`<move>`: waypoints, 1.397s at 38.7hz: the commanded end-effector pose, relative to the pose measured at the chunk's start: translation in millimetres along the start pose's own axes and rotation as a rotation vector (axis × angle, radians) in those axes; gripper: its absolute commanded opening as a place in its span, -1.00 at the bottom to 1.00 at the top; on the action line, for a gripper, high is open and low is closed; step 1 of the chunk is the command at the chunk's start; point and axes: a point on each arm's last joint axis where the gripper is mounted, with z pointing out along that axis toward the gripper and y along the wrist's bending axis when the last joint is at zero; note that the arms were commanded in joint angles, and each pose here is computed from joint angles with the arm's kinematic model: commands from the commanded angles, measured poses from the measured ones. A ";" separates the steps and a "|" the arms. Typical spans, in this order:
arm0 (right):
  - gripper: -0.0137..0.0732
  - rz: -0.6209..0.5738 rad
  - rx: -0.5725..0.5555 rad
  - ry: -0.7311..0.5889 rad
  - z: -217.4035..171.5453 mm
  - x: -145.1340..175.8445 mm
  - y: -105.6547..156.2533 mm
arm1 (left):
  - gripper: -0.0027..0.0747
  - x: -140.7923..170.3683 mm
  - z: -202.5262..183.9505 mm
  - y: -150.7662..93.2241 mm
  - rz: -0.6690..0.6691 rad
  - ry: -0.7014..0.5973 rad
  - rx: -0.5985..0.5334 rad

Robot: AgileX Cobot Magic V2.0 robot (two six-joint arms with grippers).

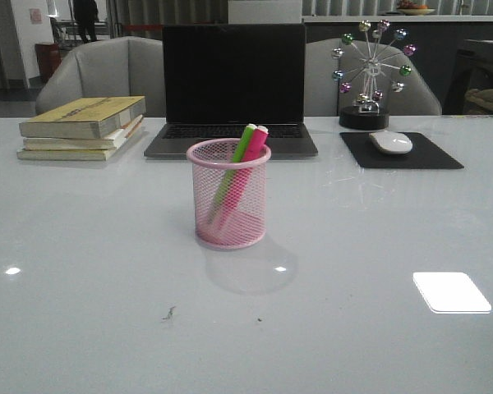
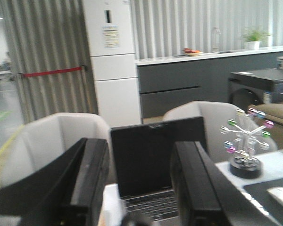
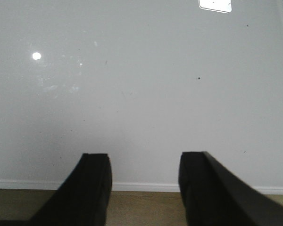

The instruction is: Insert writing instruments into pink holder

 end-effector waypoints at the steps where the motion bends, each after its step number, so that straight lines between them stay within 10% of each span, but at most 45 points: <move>1: 0.33 -0.013 0.019 -0.085 -4.3 -12.5 -2.6 | 0.07 -22.0 -23.7 16.6 0.009 -0.101 -0.065; 42: 0.30 -0.014 0.005 -0.165 -5.2 -19.7 -1.4 | 0.06 12.7 -168.3 30.9 0.054 0.252 -0.108; 54: -0.54 -0.015 -0.004 -0.222 -6.1 -24.8 -0.4 | 0.06 12.0 -168.1 31.2 0.054 0.244 -0.111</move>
